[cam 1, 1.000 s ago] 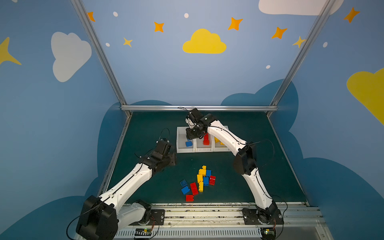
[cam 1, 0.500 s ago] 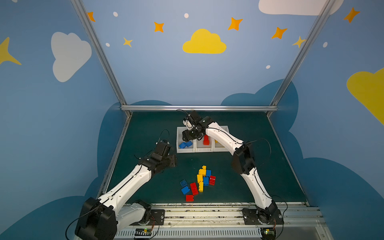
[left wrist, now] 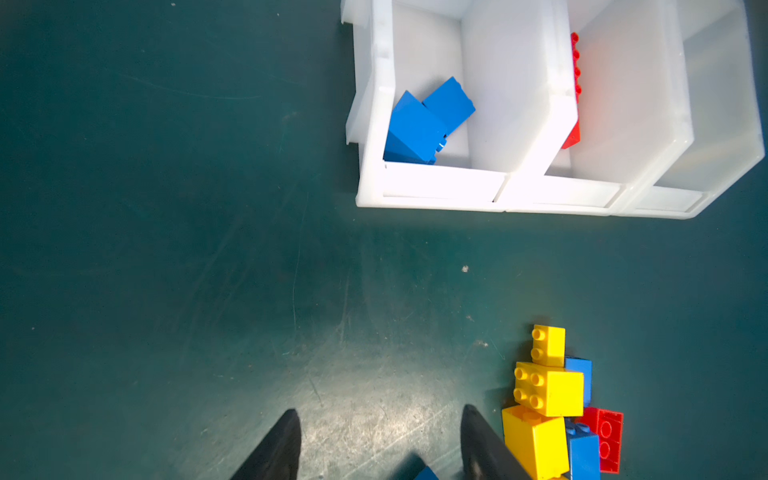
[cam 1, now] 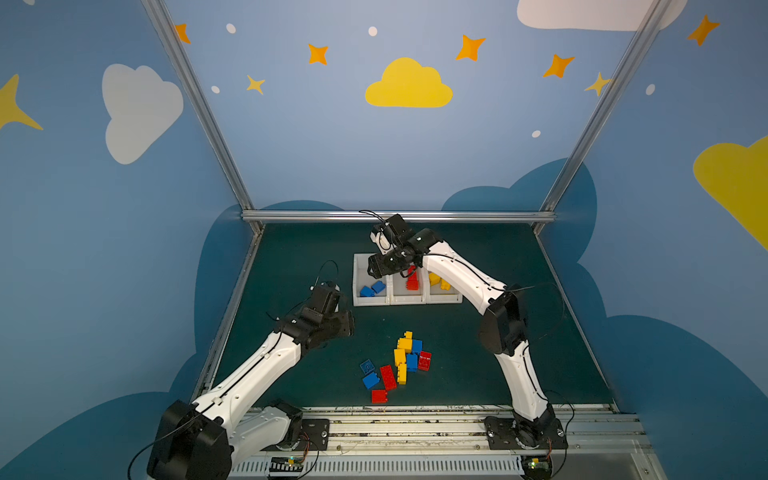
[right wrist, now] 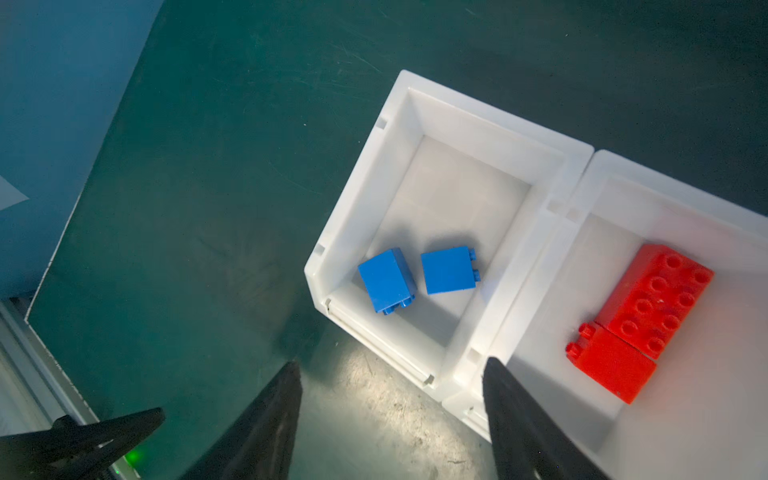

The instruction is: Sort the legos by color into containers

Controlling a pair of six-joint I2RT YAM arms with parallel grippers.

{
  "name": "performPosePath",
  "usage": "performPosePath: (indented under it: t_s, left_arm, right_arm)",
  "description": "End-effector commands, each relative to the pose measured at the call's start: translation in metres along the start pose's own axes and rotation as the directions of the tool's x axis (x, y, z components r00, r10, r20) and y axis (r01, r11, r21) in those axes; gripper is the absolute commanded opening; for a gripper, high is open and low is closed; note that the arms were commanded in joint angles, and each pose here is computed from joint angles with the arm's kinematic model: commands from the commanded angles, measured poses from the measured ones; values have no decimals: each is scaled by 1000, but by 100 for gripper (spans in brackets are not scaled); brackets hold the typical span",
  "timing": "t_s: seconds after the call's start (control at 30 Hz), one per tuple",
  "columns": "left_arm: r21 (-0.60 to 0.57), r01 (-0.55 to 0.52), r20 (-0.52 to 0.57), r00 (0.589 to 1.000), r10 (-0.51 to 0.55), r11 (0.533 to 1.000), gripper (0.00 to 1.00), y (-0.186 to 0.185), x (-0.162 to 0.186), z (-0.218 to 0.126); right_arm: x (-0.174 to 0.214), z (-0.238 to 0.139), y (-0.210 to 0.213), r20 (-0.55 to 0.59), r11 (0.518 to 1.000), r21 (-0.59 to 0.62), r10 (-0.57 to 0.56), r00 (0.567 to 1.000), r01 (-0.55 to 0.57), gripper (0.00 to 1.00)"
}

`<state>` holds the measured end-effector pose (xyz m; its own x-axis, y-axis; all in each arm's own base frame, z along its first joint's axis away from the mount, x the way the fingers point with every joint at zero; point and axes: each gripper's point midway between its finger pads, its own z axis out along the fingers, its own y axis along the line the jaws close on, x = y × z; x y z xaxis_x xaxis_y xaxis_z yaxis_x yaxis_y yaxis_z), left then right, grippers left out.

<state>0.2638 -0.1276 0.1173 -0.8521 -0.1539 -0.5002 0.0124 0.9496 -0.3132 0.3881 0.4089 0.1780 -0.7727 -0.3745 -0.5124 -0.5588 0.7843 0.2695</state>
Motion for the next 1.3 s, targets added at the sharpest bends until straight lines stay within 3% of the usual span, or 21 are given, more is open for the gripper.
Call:
performPosePath:
  t_s: [0.0, 0.33, 0.57, 0.87, 1.13, 1.27]
  left_arm:
    - [-10, 2, -50, 999, -2, 1000, 62, 2, 18, -5]
    - [-37, 130, -225, 965, -135, 991, 63, -2, 85, -9]
    - [29, 317, -334, 897, -290, 948, 65, -9, 130, 0]
    - [88, 372, -384, 869, -313, 924, 66, -24, 137, 11]
    - [71, 346, -444, 851, -282, 935, 65, -34, 140, 25]
    - [70, 311, -444, 861, -249, 948, 65, -41, 133, 32]
  right_arm:
    - [12, -34, -9, -20, 998, 43, 36, 999, -35, 70]
    - [83, -73, -52, -31, 995, 48, 90, 995, -88, 70]
    - [126, -81, -89, -33, 975, 73, 214, 976, -211, 71]
    - [153, -78, -106, -57, 953, 94, 294, 954, -288, 71]
    - [156, -78, -108, -64, 947, 111, 311, 948, -303, 71]
    - [161, -79, -109, -71, 943, 117, 320, 945, -311, 71]
